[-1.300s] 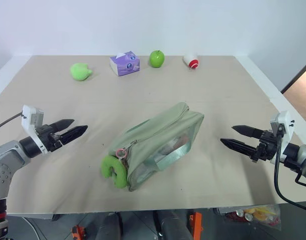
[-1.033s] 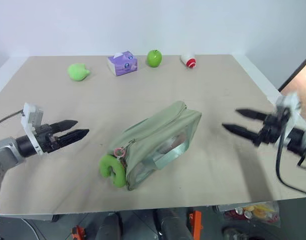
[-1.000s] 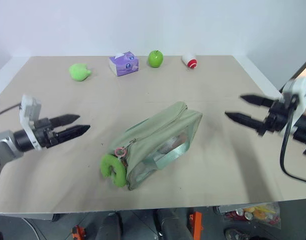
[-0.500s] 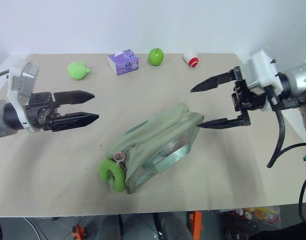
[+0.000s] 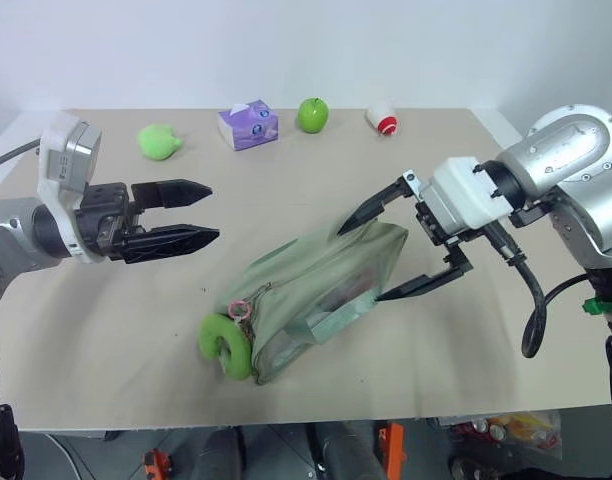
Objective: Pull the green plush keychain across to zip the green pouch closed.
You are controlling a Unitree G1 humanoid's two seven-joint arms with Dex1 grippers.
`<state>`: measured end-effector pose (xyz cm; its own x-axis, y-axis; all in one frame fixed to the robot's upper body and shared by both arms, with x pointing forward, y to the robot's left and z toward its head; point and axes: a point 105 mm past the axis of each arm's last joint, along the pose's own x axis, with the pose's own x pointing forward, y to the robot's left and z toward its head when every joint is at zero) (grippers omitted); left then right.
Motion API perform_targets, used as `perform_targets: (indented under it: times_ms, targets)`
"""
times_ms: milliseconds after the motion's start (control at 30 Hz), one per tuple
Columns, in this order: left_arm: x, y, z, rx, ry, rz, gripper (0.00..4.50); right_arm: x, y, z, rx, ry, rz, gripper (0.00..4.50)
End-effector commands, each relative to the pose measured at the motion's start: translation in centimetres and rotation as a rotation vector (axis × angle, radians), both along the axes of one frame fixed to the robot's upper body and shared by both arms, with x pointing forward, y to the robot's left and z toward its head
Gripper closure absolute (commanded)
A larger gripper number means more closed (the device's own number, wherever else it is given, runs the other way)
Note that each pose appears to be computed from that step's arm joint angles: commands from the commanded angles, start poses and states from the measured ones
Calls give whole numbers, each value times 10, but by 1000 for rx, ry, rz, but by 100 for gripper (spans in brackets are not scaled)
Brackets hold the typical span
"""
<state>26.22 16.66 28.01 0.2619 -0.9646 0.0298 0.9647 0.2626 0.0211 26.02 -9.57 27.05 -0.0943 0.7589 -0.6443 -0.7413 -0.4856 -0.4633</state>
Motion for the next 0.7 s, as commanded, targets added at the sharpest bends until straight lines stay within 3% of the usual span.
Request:
perform_targets:
  times_ms: [33, 67, 100, 333, 367, 400, 500, 700]
  targets:
    - [-4, -3, 5, -9, -42, -7, 4, -3, -1, -3, -56, -39, 57, 0]
    - [-4, -4, 5, -12, -42, -9, 4, 0, 0, -6, -60, -45, 54, 0]
    - [-4, -5, 4, -15, -42, -10, 0, 3, 2, -8, -63, -51, 50, 53]
    - [-5, -10, 4, -37, -46, -4, 0, 20, 4, -24, -97, -131, 32, 280]
    - [-5, -10, 4, -40, -47, -2, 0, 19, 3, -25, -101, -128, 32, 331]
    - [-5, -10, 3, -40, -48, 3, 0, 19, 3, -26, -103, -128, 33, 341]
    - [-4, -10, 2, -41, -46, 14, 0, 19, -1, -24, -104, -125, 23, 447]
    - [0, -9, -1, -49, -38, 32, 0, 36, 2, 6, 1, -119, -77, 447]
